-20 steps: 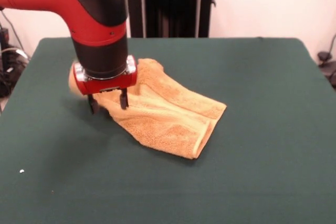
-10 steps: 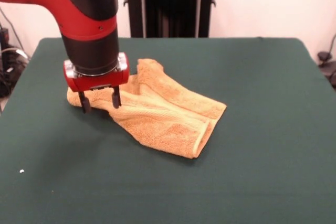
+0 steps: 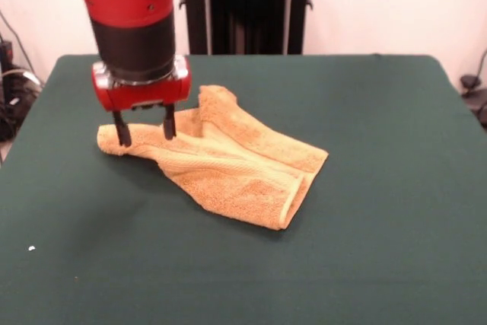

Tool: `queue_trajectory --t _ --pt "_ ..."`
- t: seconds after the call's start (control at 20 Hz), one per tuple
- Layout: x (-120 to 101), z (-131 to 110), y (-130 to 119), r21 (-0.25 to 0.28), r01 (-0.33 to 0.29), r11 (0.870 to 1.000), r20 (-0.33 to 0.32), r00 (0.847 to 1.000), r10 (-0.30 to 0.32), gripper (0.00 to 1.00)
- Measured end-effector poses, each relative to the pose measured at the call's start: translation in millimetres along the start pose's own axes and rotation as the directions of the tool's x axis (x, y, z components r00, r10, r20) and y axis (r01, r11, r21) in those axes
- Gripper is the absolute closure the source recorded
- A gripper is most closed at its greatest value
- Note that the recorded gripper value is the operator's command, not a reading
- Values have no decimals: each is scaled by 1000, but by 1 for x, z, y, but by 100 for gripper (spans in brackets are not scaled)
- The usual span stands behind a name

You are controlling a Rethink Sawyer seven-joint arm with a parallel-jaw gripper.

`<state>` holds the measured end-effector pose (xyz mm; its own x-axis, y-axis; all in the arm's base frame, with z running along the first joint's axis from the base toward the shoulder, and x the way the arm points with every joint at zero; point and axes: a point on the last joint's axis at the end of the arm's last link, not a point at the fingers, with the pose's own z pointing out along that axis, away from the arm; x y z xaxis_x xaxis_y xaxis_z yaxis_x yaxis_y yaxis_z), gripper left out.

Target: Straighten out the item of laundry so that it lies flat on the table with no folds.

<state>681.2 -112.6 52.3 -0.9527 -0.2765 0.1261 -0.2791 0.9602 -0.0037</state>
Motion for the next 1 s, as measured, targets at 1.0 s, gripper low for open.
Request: queue_trajectory --t 1.0 --pt "-14 -6 118 -2 119 993 196 974 -116 0"
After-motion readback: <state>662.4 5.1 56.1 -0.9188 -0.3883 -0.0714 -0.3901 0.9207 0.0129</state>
